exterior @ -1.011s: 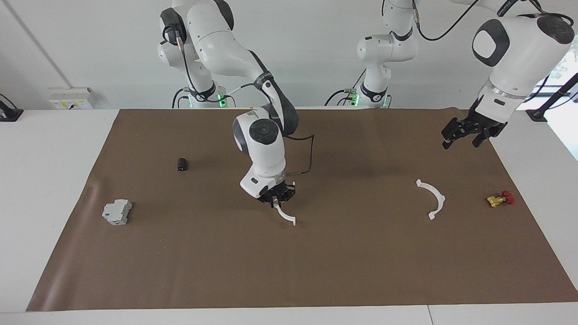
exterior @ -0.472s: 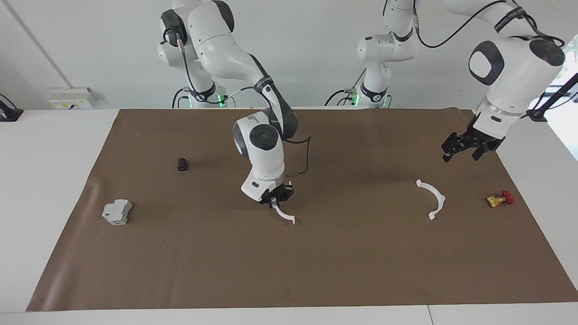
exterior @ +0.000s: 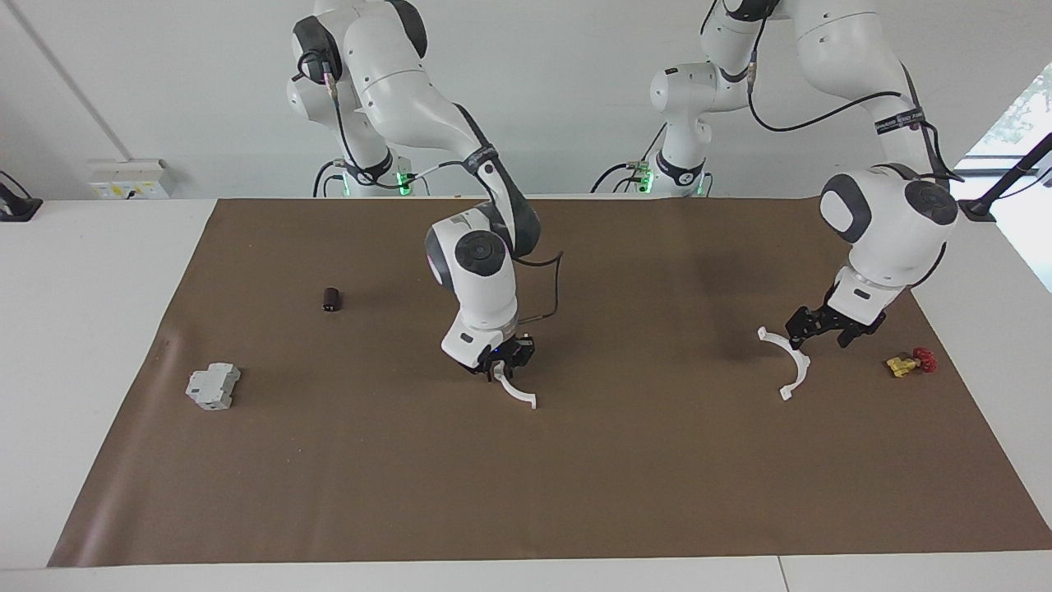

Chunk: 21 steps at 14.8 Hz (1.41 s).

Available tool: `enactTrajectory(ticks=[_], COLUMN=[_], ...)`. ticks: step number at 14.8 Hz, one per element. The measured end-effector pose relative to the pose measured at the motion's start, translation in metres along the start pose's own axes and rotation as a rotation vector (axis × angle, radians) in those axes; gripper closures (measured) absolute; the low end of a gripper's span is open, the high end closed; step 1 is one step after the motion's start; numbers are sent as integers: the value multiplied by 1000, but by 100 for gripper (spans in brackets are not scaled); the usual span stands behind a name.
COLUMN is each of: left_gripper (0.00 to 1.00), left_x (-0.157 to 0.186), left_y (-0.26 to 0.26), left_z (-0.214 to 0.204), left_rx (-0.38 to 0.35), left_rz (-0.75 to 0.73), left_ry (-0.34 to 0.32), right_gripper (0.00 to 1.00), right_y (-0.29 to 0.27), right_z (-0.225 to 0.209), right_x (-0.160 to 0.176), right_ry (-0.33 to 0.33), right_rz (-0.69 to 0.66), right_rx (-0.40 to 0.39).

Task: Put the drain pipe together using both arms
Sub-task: 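Place the half-ring mid-table with the right gripper while the left gripper grasps, then carry the other half-ring with the left gripper toward the placed half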

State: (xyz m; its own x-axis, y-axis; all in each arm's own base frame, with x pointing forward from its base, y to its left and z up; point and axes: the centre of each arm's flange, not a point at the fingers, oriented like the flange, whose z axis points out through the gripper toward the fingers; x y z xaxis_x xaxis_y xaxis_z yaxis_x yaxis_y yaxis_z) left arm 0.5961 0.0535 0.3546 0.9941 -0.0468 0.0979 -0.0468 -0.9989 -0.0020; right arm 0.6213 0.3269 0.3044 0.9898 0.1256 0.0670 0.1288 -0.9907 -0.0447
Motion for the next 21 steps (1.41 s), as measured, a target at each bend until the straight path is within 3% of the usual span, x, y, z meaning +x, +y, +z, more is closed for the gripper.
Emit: enactTrajectory(ticks=[4,5,6,8,13,18,21], left_gripper=[7,7,14,18,78,79,79], left_x=[-8,-8,-8,-8,-7,0,9], left_y=[-8,-8,-8,-8,-8,-7,14], left_z=[30,36,41,48,52,43,23], left_rx=[0,0,1,2,4,9,6], left_rz=[-13,-13,-13,-13,-13,-9,28], left_ry=[-32,-33,-32,-32,-27,11,45], right_gripper=[1,0,0,0,0,0,0], right_y=[8,29,56,121,229,313,336], right_z=[-58,-83,-109,-168,-273,-321,-323], right_x=[21,27,31,26,-24,-85,-104], right_ry=[71,80,76,32,-67,-145,-125], right_rz=[69,99,139,226,303,270,268], right_rx=[18,15,10,-3,-14,-3,-31])
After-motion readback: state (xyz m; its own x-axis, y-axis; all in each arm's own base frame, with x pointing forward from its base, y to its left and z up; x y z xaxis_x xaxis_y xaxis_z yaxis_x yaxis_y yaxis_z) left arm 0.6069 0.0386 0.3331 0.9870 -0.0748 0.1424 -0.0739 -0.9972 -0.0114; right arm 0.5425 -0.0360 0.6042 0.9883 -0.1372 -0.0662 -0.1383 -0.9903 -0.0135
